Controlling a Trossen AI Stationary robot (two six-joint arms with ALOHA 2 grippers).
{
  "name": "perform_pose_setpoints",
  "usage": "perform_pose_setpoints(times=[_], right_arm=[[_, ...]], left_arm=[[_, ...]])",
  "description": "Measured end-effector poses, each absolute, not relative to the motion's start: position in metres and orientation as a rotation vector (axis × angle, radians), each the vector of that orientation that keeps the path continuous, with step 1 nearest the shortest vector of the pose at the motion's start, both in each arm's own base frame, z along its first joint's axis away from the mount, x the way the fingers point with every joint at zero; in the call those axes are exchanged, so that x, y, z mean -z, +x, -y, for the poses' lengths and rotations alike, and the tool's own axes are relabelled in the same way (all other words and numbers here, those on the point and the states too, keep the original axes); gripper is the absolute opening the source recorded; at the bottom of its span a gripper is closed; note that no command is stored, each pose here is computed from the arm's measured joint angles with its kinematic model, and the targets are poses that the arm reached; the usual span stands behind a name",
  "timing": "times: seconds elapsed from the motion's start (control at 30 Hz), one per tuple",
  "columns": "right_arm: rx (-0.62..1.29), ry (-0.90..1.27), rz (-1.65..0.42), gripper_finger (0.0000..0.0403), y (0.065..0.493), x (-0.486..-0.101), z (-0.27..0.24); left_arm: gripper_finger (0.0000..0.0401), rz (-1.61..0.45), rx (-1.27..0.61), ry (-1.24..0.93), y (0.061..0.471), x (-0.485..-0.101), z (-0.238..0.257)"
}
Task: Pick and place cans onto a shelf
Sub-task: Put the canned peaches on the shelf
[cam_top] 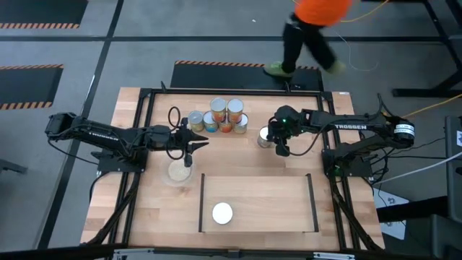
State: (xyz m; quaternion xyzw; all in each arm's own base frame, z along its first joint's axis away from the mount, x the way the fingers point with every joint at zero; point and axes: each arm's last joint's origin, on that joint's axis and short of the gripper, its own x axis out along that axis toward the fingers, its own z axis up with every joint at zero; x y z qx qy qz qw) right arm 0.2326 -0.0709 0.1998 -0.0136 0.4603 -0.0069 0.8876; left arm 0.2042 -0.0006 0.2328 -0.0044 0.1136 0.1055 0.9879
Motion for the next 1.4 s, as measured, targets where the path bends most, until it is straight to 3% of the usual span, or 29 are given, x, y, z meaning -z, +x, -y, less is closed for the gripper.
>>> perform_pose_setpoints(times=[0.6, 1.0, 1.4], right_arm=[[0.025, -0.031, -0.962, 0.0008, 0.232, -0.199, 0.071], [0.027, -0.032, -0.961, 0.0004, 0.233, -0.202, 0.071], [0.024, -0.037, -0.969, 0.0002, 0.245, -0.268, 0.073]], left_arm=[[0.0069, -0.228, -0.211, -0.009, 0.204, -0.233, 0.001], [0.0069, -0.228, -0.211, -0.01, 0.204, -0.233, 0.001], [0.0069, -0.228, -0.211, -0.012, 0.204, -0.233, 0.001]])
